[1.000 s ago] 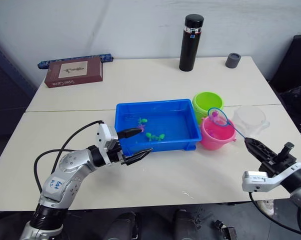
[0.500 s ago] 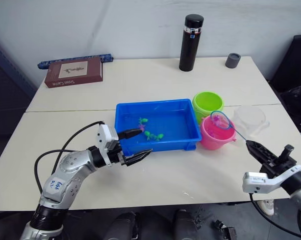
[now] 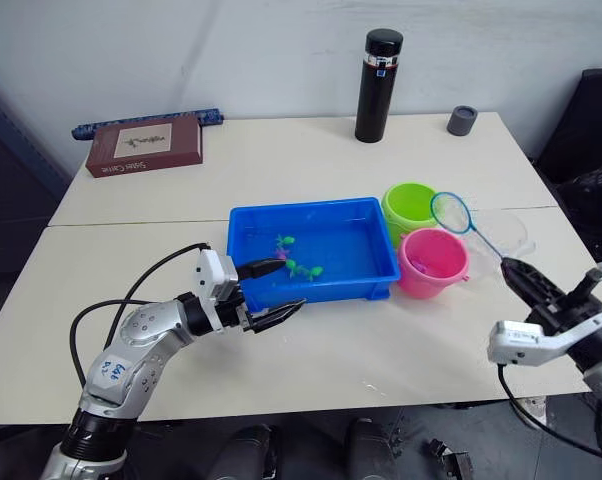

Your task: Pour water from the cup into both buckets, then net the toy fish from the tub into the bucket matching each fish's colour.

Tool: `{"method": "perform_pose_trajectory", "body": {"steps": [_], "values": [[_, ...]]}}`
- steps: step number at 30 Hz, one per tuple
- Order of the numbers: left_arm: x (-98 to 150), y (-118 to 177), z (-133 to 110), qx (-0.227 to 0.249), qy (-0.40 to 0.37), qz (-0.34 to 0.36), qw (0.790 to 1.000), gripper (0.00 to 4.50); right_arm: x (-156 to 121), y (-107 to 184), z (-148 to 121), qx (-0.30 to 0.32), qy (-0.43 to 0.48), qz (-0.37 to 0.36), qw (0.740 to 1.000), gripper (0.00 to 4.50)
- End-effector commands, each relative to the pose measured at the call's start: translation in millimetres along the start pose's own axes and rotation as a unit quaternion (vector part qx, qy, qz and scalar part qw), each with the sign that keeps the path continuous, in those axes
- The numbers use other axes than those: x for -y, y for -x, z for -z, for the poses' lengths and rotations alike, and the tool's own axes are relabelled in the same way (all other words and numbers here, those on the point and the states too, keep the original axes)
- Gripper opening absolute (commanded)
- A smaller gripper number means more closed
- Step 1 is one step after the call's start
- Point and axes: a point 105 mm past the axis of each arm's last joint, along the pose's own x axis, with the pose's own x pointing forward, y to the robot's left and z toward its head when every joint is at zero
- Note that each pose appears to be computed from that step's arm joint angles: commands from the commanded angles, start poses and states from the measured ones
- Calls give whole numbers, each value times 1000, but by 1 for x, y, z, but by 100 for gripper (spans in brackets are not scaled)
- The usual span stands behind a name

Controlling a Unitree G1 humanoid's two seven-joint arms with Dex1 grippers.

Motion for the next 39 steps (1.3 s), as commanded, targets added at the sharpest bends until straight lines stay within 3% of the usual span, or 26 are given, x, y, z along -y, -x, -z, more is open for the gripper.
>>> {"method": "perform_pose_trajectory", "body": {"steps": [1, 5, 8, 12, 16, 28, 35, 39], "values": [[2, 0, -9, 16, -17, -1, 1000, 446, 25, -7, -12, 26, -27, 44, 998, 0], [-9, 6, -8, 14, -19, -41, 999, 446, 59, -35, -50, 95, -159, 93, 978, 0], [-15, 12, -6, 12, -13, -74, 997, 446, 56, -53, -72, 130, -267, 64, 953, 0], [-17, 18, -5, 11, -9, -101, 995, 446, 60, -68, -85, 156, -345, 46, 924, 0], [-17, 28, -4, 9, -8, -131, 991, 446, 49, -88, -99, 181, -446, -27, 876, 0], [-13, 37, -2, 6, 0, -174, 985, 446, 34, -113, -133, 208, -536, -148, 804, 0], [-11, 40, -2, 4, 2, -183, 983, 446, 20, -113, -159, 203, -629, -251, 707, 0], [-10, 39, -2, 4, 3, -183, 983, 446, 18, -118, -163, 188, -659, -272, 676, 0]]}}
